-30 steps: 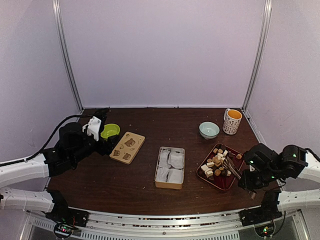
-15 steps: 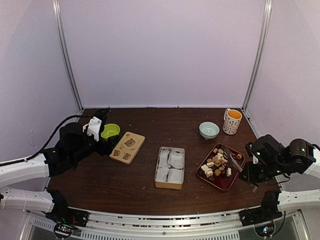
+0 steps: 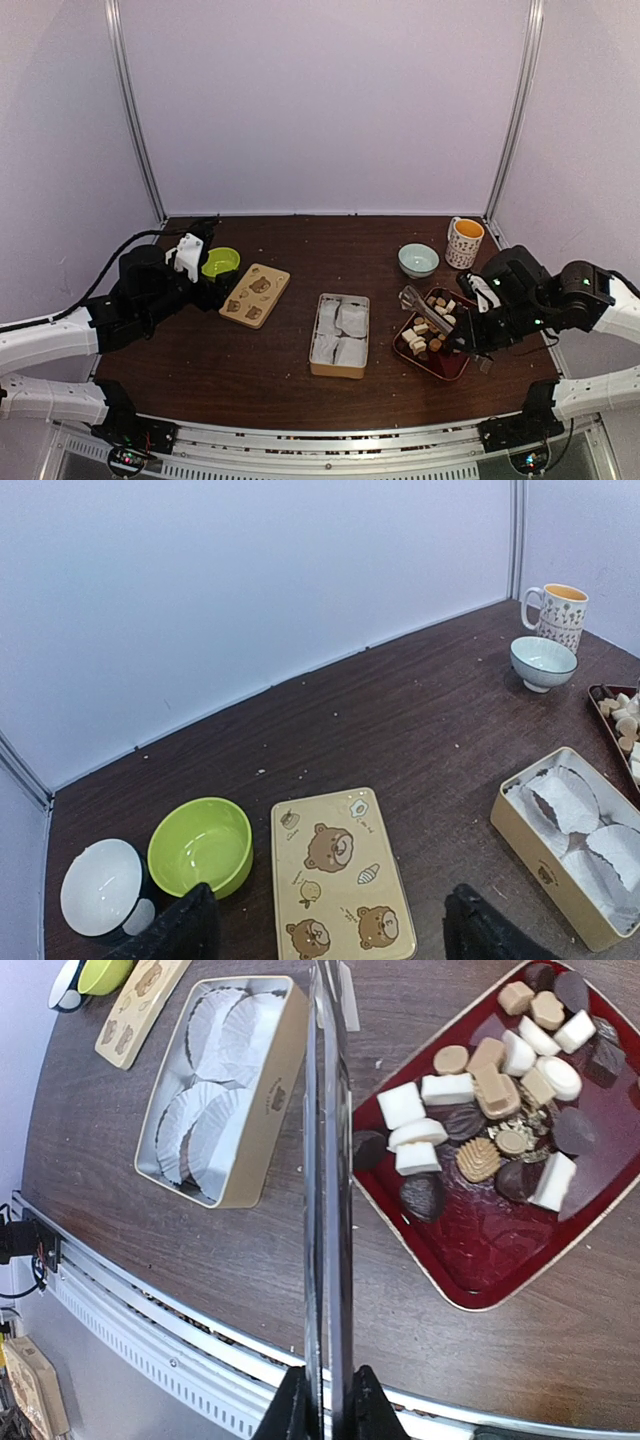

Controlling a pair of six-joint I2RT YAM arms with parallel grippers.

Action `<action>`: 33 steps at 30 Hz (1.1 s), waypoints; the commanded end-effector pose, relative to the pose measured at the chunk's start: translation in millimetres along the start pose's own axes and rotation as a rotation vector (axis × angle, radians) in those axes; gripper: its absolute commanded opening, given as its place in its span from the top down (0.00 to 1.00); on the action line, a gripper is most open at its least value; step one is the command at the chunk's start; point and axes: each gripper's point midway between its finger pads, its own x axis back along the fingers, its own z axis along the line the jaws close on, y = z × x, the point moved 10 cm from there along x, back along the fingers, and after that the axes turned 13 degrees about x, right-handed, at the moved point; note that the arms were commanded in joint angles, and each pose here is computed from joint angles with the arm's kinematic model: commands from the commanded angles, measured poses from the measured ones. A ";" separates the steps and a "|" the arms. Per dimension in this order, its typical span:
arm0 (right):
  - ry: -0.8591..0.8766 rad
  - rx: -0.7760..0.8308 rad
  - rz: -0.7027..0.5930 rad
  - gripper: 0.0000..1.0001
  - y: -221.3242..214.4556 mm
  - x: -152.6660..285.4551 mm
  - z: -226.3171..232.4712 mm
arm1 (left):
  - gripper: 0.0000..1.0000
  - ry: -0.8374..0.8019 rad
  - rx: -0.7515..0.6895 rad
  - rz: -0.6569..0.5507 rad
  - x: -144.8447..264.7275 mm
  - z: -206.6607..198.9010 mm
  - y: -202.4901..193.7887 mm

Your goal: Pack the chocolate

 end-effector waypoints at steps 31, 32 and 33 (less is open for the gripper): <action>0.048 0.194 0.036 0.88 54.4 -60.0 57.1 | 0.21 -0.005 0.012 -0.037 -2.1 -1.2 10.3; 0.046 0.195 0.038 0.86 54.5 -60.5 57.2 | 0.21 -0.004 0.011 -0.036 -2.4 -1.3 10.3; 0.045 0.194 0.038 0.85 55.0 -60.5 57.3 | 0.22 -0.005 0.012 -0.036 -2.5 -1.4 10.4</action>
